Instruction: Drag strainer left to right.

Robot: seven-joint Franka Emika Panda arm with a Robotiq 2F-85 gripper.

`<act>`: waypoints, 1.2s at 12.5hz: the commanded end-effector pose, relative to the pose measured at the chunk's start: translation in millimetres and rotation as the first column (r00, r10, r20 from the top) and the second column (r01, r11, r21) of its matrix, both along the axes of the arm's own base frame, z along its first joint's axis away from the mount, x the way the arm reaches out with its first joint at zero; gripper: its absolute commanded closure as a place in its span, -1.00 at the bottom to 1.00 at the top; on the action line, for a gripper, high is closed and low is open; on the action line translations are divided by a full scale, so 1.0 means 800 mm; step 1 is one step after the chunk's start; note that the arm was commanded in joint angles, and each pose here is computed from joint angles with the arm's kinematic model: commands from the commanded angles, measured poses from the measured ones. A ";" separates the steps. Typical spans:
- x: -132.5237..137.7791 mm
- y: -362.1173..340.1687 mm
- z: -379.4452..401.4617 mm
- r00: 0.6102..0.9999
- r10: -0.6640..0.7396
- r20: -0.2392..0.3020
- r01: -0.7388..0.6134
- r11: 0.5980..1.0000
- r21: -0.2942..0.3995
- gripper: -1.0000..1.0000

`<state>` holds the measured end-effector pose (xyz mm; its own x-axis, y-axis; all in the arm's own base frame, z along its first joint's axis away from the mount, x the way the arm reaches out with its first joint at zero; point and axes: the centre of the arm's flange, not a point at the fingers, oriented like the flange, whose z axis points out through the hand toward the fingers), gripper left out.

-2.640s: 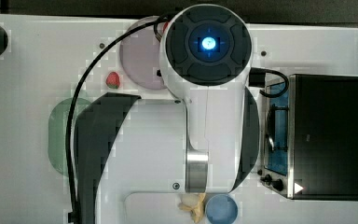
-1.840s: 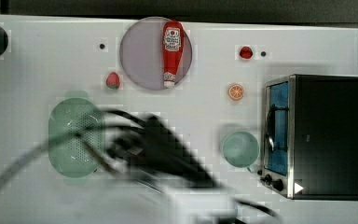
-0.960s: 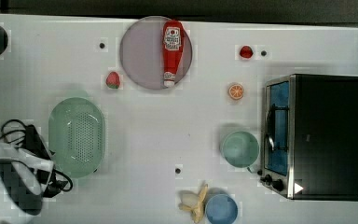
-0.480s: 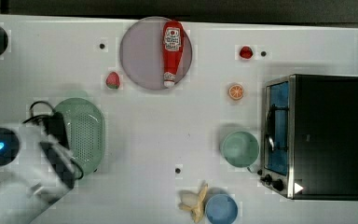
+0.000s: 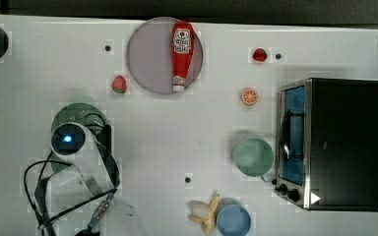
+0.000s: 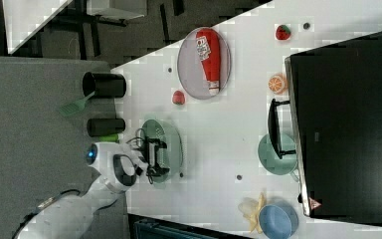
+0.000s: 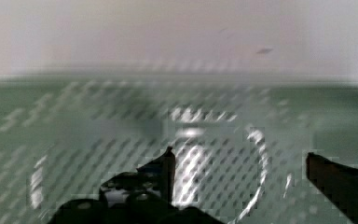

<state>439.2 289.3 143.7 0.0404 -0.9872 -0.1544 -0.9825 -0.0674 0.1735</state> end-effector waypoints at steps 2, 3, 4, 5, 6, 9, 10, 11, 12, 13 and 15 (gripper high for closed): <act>0.015 0.018 0.020 0.996 -0.038 0.084 0.037 0.999 0.023 -1.00; 0.016 0.011 0.016 0.996 -0.043 0.083 0.042 0.999 0.014 -1.00; 0.017 0.011 0.017 0.995 -0.042 0.088 0.041 0.999 0.015 -1.00; 0.017 0.005 0.015 0.995 -0.047 0.083 0.047 0.999 0.007 -1.00; 0.019 -0.003 0.014 0.995 -0.046 0.090 0.046 0.999 -0.002 -1.00; 0.030 -0.037 0.016 0.992 -0.069 0.104 0.073 0.997 -0.027 -1.00; 0.031 -0.050 0.016 0.991 -0.081 0.105 0.085 0.996 -0.037 -1.00; 0.034 -0.064 0.018 0.990 -0.093 0.110 0.098 0.994 -0.046 -1.00; 0.035 -0.078 0.019 0.988 -0.109 0.111 0.115 0.992 -0.056 -1.00; 0.036 -0.093 0.018 0.986 -0.123 0.109 0.130 0.989 -0.064 -1.00; 0.038 -0.121 0.016 0.985 -0.133 0.106 0.142 0.987 -0.075 -1.00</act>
<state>467.4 216.5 155.1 -0.0544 -0.9937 -0.0984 -0.9965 0.0477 0.0687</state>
